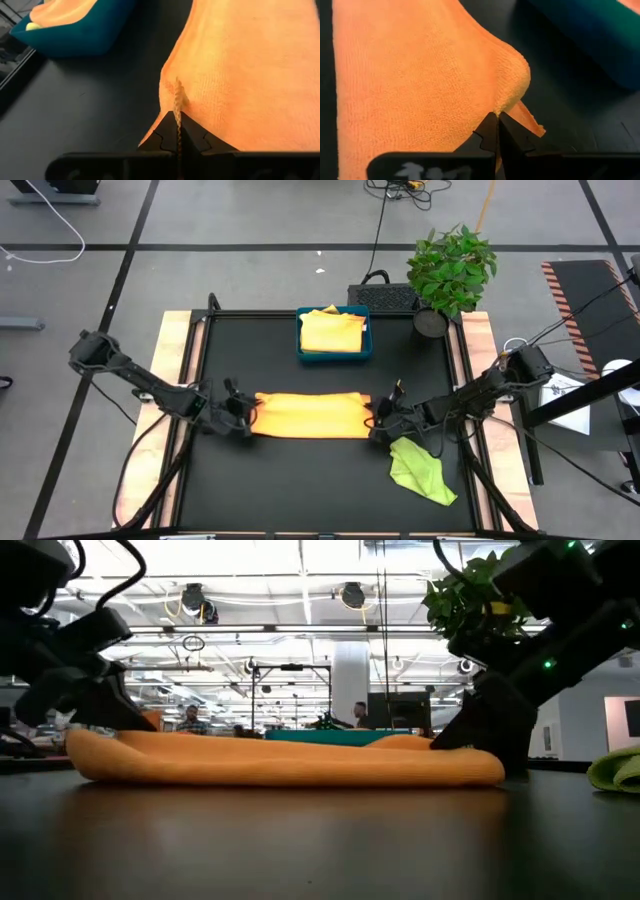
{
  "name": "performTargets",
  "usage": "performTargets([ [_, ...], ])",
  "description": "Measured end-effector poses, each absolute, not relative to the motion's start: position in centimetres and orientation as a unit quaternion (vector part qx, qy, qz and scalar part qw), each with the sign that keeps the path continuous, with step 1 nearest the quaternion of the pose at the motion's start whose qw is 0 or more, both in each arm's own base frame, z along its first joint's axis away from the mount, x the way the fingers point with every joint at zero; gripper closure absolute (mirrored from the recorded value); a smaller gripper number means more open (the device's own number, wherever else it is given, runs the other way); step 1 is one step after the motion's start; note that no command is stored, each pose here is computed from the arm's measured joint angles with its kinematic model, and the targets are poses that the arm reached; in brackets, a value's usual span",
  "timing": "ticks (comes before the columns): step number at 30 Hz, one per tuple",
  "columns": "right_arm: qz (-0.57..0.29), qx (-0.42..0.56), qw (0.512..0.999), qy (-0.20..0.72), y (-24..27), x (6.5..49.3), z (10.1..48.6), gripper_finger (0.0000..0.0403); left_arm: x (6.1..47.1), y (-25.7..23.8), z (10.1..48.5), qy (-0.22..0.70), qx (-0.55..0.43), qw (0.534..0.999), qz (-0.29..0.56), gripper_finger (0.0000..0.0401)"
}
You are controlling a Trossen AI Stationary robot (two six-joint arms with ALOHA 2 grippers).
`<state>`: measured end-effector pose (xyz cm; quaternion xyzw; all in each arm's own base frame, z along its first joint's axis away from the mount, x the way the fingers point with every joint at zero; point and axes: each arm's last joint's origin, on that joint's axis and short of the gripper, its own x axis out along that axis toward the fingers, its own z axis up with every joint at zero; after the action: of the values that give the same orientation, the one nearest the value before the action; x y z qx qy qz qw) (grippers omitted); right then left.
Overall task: Fold microfiber towels
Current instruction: Fold the orange microfiber towel
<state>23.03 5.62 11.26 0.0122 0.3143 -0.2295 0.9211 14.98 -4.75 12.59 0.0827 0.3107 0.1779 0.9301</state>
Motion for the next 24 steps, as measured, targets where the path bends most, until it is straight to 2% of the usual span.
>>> performTargets([
  [5, -0.237, 0.03, 0.92, 0.31, 5.3, 23.2, 11.3, 0.0391, 15.2, -4.3, 12.7, 0.31, 0.088, 0.928, 0.185, 0.038],
  [16, -0.248, 0.052, 0.92, 0.297, 5.1, 23.3, 11.5, 0.0311, 16.5, -3.6, 14.0, 0.265, 0.111, 0.937, 0.2, 0.0267],
  [21, -0.26, 0.058, 0.924, 0.275, 4.9, 23.2, 12.5, 0.0301, 17.0, -3.6, 14.9, 0.255, 0.111, 0.938, 0.207, 0.0249],
  [24, -0.254, 0.059, 0.929, 0.26, 4.9, 23.1, 13.3, 0.0301, 17.4, -4.1, 15.5, 0.248, 0.086, 0.949, 0.173, 0.0247],
])
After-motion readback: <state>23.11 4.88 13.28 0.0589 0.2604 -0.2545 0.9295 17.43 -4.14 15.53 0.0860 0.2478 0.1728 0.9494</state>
